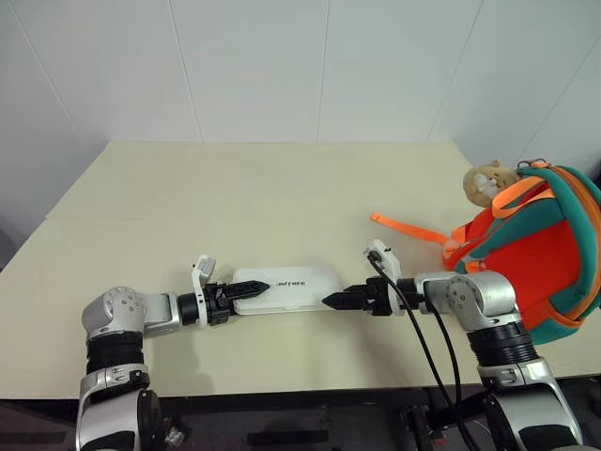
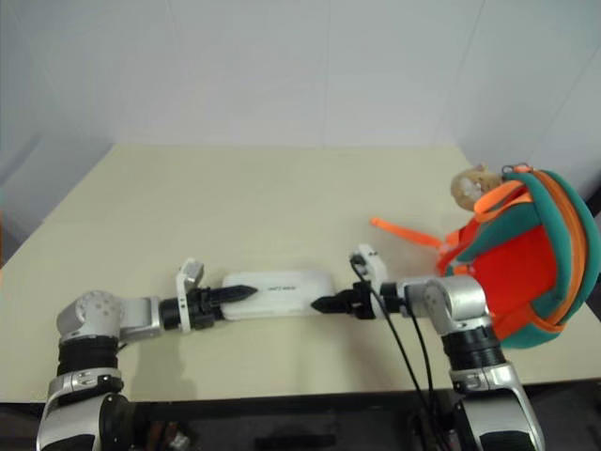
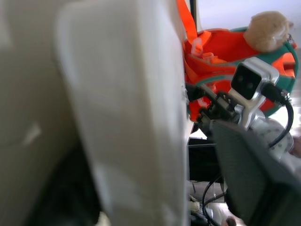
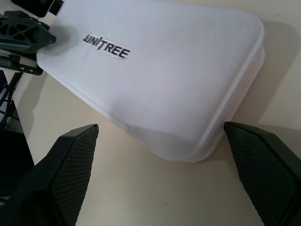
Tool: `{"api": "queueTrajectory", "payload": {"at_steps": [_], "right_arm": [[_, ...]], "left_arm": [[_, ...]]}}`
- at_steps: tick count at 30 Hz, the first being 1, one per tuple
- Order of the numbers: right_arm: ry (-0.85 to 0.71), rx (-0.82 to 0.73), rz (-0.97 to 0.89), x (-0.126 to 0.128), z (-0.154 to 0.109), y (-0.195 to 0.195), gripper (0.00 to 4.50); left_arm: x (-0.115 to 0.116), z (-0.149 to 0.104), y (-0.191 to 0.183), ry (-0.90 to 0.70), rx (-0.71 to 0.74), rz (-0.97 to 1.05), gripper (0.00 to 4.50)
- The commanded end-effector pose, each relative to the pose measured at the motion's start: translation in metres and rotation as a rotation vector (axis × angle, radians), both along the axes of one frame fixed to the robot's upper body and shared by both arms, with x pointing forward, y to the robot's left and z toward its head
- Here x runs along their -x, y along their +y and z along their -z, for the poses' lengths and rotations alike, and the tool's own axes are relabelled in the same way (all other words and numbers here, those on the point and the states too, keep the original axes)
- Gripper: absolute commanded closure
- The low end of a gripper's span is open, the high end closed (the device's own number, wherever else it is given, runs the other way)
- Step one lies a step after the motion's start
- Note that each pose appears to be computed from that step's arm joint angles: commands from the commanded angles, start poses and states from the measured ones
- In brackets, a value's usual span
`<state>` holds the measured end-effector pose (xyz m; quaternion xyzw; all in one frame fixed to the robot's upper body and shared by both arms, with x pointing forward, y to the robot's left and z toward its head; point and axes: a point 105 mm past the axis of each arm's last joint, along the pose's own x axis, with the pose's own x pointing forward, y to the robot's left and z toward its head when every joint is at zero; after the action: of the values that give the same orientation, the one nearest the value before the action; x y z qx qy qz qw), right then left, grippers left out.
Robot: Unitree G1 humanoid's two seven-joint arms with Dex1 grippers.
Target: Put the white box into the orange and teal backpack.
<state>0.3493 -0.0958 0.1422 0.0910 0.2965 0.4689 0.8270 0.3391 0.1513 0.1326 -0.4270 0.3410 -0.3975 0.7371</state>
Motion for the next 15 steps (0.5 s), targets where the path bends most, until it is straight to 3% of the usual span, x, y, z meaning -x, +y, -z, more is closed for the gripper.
{"api": "queueTrajectory", "payload": {"at_steps": [1, 3, 8, 12, 15], "right_arm": [[-0.044, -0.032, -0.014, 0.003, -0.011, 0.002, 0.00], [-0.050, -0.038, -0.012, 0.004, -0.011, 0.001, 0.00], [-0.114, -0.052, 0.022, 0.009, -0.017, -0.007, 0.00], [-0.265, -0.102, 0.105, 0.018, -0.038, -0.020, 0.00], [-0.389, -0.172, 0.212, 0.028, -0.060, -0.036, 0.00]], "left_arm": [[0.001, -0.015, -0.007, -0.041, 0.040, 0.049, 2.49], [0.002, -0.016, -0.008, -0.042, 0.042, 0.057, 3.06], [-0.001, -0.027, -0.007, -0.099, 0.090, 0.031, 3.09], [-0.001, -0.059, 0.000, -0.315, 0.204, 0.011, 3.09], [0.001, -0.071, 0.008, -0.464, 0.212, -0.014, 3.09]]}}
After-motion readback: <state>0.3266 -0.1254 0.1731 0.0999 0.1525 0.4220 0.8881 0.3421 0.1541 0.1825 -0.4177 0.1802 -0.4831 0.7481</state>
